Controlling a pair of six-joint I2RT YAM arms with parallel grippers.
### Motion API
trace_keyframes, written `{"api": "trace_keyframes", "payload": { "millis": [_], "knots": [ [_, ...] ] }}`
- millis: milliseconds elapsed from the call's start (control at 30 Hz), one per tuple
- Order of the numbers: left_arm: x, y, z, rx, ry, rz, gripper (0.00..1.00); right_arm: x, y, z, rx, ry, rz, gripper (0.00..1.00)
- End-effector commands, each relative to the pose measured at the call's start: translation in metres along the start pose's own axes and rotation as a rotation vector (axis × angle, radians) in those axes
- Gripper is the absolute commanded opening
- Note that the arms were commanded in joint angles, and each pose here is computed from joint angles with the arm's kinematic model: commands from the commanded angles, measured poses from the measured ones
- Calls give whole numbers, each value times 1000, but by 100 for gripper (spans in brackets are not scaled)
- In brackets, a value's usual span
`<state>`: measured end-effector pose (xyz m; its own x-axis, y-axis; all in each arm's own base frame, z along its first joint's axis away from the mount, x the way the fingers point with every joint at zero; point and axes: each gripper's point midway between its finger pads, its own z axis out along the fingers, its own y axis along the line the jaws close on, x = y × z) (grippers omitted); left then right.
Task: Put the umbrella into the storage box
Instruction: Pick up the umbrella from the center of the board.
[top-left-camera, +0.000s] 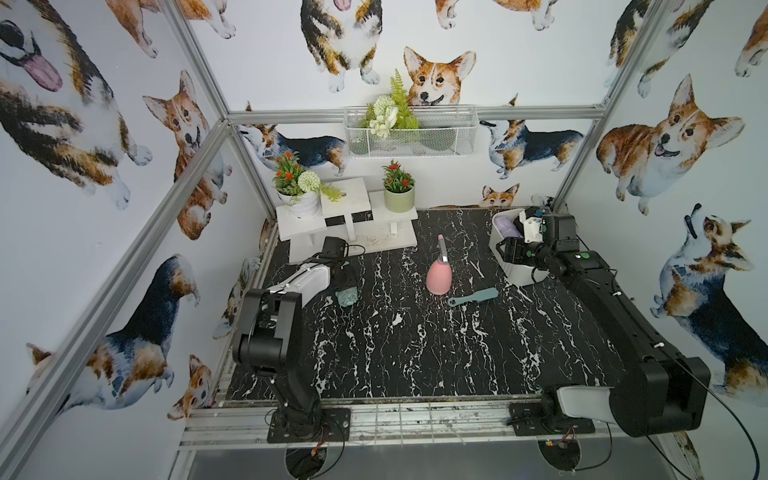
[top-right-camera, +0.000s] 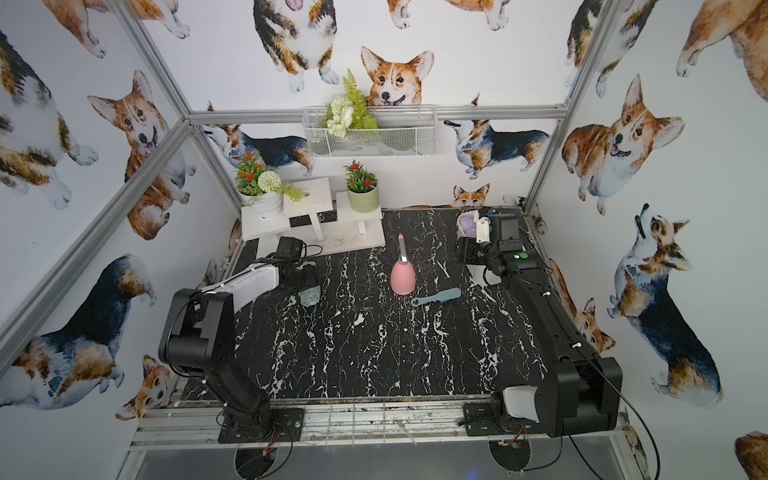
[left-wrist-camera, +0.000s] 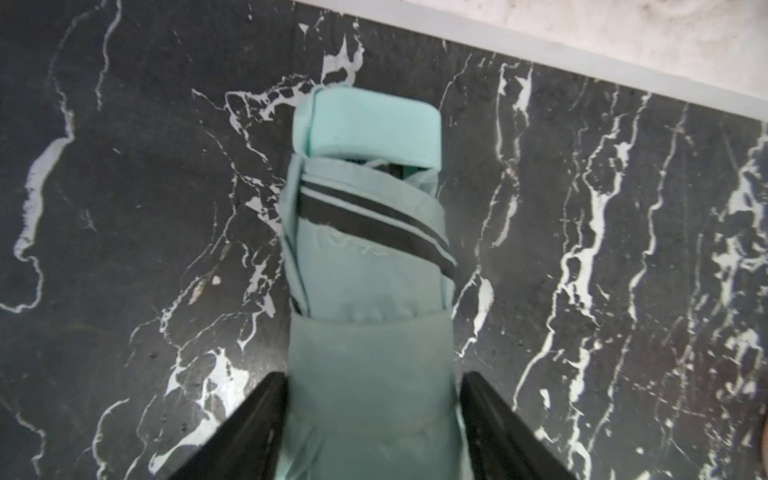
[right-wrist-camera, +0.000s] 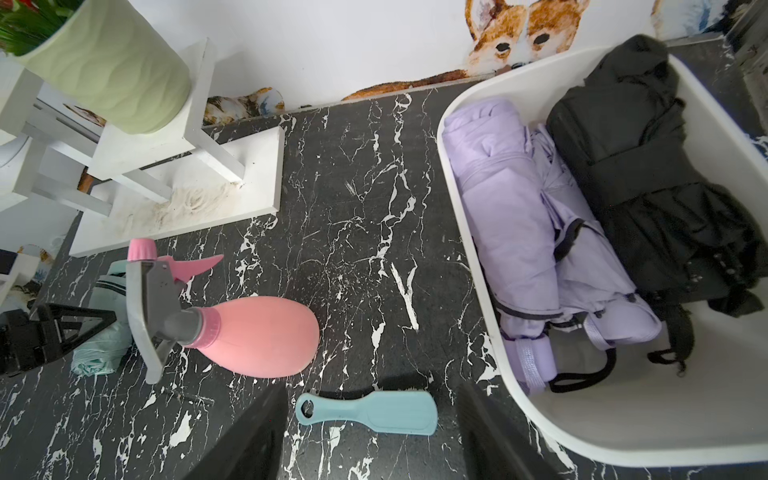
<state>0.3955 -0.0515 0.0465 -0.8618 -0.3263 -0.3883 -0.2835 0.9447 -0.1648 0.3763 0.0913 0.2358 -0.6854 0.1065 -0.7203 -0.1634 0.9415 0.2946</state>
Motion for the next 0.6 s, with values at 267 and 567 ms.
{"api": "trace_keyframes", "payload": {
  "millis": [267, 567],
  "knots": [
    [11, -34, -19, 228, 28, 8, 19, -4, 26, -4, -80, -57, -130, 66],
    [30, -110, -88, 609, 51, 44, 12, 32, 123, -27, -320, -341, -756, 65]
  ]
}}
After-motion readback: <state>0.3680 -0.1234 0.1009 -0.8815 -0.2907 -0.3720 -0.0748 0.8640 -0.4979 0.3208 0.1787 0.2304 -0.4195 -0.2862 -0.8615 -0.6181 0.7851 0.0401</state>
